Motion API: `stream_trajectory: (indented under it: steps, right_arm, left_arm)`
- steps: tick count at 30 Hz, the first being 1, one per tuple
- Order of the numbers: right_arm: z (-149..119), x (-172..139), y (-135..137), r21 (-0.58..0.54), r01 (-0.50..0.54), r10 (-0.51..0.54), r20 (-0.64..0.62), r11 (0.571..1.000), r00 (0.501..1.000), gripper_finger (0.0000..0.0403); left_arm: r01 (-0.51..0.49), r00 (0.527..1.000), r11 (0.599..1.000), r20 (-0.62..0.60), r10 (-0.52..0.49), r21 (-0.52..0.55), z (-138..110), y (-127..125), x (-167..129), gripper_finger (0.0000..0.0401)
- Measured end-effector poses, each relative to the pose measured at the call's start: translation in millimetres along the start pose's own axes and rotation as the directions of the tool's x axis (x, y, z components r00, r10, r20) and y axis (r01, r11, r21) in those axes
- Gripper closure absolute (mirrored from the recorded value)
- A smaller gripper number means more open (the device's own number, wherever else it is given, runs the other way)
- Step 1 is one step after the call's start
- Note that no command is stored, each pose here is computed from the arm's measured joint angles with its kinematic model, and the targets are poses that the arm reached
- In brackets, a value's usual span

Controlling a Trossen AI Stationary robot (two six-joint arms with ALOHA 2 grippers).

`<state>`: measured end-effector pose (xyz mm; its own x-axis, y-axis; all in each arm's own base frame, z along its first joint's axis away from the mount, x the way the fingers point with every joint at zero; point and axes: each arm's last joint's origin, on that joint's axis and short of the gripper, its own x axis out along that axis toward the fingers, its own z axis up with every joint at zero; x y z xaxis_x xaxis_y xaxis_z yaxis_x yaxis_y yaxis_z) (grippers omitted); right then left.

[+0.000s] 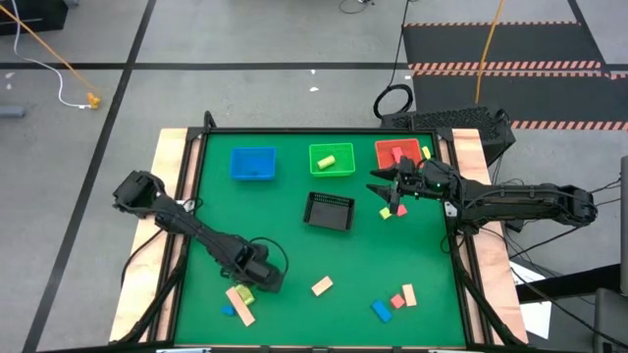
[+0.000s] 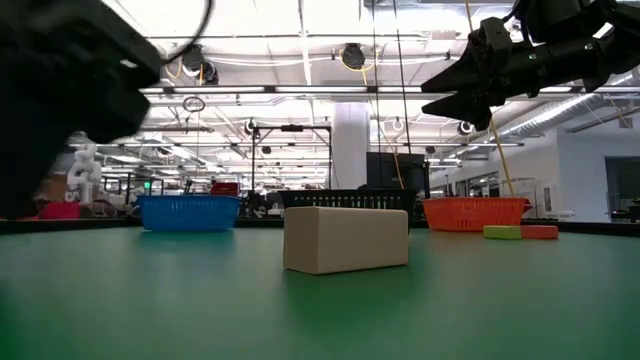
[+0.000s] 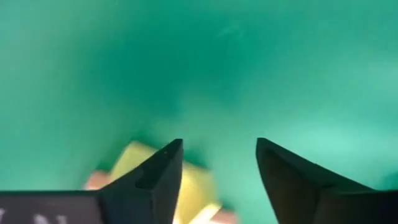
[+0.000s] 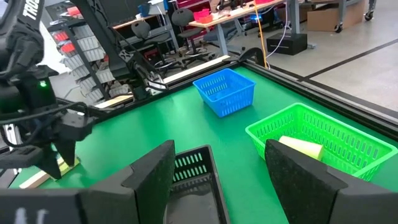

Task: Sort & place blocks by color
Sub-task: Put the bottom green block into the green bin

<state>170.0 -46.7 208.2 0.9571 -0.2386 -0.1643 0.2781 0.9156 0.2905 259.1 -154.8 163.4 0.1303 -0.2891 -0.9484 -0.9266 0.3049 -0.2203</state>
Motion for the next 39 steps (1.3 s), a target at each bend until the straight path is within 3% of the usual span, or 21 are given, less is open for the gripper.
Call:
stream_trajectory:
  steps: [5,10,13,22,39]
  right_arm:
    - [0,0,0,0.0,0.0,0.0,0.001,1.0,1.0,0.0163]
    - [0,0,0,0.0,0.0,0.0,0.0,1.0,1.0,0.0163]
    - [0,0,0,0.0,0.0,0.0,0.001,1.0,1.0,0.0163]
    - [0,0,0,0.0,0.0,0.0,0.0,1.0,1.0,0.0163]
    - [0,0,0,0.0,0.0,0.0,0.0,1.0,1.0,0.0163]
  left_arm:
    - [0.031,0.999,0.998,0.029,-0.033,0.06,-21,4,-5,0.0123]
    - [-0.003,1.0,0.994,0.026,0.0,0.109,-41,14,-4,0.005]
    - [-0.022,0.999,0.993,0.037,0.018,0.117,-47,18,-2,0.0027]
    - [-0.079,0.994,0.992,0.076,0.072,0.095,-60,30,-1,0.0054]
    - [0.033,0.99,0.991,0.134,-0.05,0.129,-52,15,-1,0.0066]
